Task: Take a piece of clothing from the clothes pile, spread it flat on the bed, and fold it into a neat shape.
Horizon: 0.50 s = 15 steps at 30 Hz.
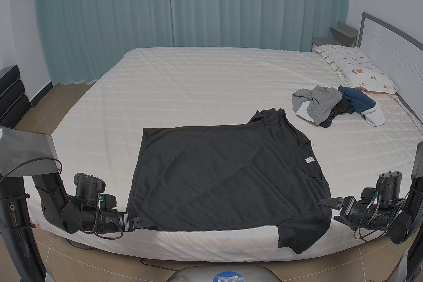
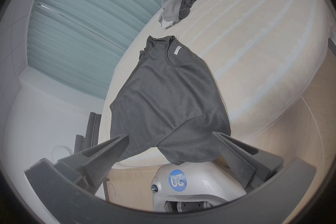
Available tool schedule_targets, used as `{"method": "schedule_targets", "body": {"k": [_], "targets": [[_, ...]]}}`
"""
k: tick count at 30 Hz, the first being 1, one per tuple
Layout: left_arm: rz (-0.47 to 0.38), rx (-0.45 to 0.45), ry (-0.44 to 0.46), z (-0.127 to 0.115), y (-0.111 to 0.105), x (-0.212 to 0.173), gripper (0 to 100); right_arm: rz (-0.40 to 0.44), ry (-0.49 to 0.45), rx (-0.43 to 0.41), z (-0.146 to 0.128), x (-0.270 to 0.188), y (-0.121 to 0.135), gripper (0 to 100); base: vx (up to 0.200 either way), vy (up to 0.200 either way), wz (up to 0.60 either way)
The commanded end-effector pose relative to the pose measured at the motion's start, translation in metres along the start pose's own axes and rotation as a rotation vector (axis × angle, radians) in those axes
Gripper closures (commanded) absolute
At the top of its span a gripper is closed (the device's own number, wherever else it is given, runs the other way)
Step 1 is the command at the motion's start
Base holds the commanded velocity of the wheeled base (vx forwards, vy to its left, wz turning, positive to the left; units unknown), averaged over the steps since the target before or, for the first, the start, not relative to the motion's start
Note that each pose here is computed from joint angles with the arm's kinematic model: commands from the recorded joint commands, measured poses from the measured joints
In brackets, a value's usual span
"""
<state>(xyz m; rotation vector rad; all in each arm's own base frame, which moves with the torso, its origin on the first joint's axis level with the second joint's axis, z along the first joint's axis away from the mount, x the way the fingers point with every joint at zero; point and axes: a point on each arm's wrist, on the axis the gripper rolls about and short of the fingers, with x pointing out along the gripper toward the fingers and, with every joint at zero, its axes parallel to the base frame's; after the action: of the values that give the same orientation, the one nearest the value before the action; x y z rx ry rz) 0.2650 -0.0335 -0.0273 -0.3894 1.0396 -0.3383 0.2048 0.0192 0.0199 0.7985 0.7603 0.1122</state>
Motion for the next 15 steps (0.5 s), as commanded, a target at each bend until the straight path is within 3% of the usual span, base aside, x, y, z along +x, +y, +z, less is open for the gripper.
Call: {"method": "schedule_targets", "body": {"k": [1, 8, 15], "targets": [[0.015, 0.009, -0.004, -0.0024, -0.003, 0.0039, 0, -0.012, 0.013, 0.006, -0.0034, -0.0025, -0.0021, 0, 0.0, 0.0, 0.0], [0.078, 0.005, -0.019, -0.0052, -0.0006, 0.0061, 0, -0.013, 0.012, 0.007, -0.0032, -0.0026, -0.0023, 0, 0.0, 0.0, 0.0], [0.078, -0.006, -0.024, -0.0036, -0.0005, 0.0073, 0, -0.012, 0.011, 0.006, -0.0031, -0.0028, -0.0021, 0, 0.0, 0.0, 0.0]]}}
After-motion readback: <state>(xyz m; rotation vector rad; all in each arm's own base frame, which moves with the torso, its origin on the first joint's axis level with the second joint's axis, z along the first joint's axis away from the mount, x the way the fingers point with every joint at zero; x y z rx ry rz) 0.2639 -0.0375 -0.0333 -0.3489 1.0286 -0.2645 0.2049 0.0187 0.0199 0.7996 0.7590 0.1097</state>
